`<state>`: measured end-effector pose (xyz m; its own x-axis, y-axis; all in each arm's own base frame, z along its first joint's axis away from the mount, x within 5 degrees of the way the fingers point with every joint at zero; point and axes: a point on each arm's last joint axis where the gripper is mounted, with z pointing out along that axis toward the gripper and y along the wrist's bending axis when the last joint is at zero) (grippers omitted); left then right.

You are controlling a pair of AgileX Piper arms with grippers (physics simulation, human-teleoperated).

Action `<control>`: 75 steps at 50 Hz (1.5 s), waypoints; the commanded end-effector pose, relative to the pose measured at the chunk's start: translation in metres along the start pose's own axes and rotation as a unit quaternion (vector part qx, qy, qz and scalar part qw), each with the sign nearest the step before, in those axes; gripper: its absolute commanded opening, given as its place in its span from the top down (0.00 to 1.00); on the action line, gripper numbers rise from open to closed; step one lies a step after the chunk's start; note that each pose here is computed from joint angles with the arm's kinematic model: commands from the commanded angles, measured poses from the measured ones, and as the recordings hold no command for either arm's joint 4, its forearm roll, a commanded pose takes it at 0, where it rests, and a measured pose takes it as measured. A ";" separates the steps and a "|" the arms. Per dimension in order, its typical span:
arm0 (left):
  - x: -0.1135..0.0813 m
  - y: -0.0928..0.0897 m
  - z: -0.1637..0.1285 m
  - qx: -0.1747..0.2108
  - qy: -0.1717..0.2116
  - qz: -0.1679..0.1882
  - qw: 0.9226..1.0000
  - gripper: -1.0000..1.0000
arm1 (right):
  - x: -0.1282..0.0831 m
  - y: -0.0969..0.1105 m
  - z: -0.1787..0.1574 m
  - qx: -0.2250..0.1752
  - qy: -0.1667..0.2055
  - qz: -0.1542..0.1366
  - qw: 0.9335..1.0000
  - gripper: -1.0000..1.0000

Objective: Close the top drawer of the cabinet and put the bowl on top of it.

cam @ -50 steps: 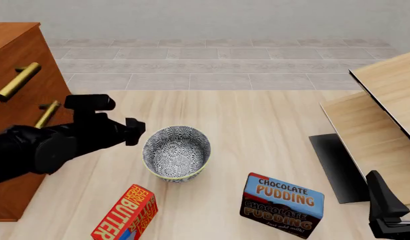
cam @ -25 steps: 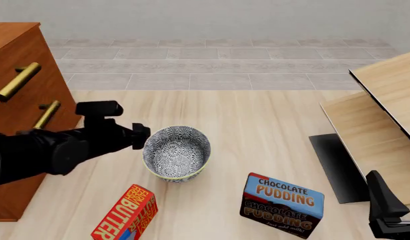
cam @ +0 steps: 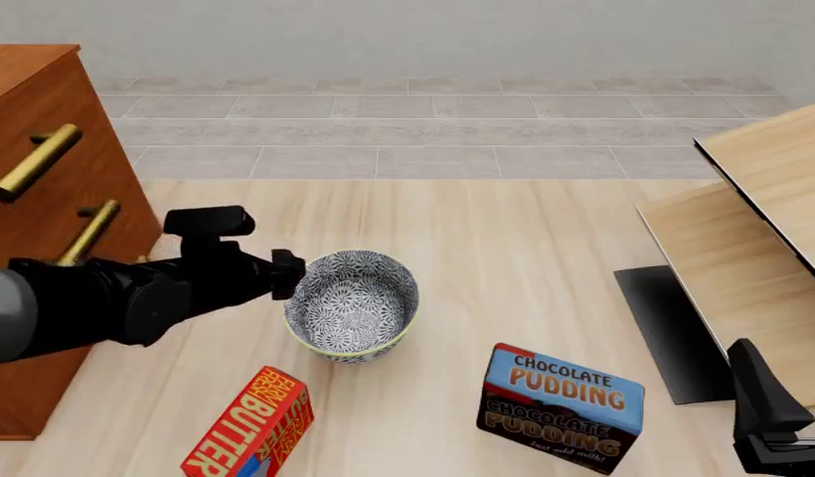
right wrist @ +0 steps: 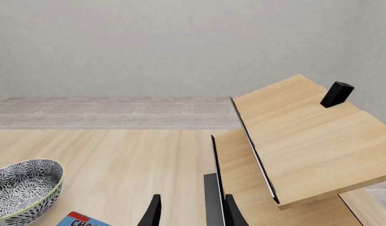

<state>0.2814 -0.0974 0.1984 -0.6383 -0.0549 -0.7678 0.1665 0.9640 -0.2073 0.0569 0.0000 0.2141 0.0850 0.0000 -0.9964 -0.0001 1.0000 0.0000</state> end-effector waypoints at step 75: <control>0.015 -0.002 0.033 0.002 0.023 -0.004 1.000 0.00 | 0.000 0.000 0.000 0.000 0.000 0.000 1.000 0.00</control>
<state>0.2946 -0.1079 0.1681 -0.6719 -0.0509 -0.7389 0.1629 0.9630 -0.2145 0.0569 0.0000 0.2141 0.0850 0.0000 -0.9964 -0.0001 1.0000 0.0000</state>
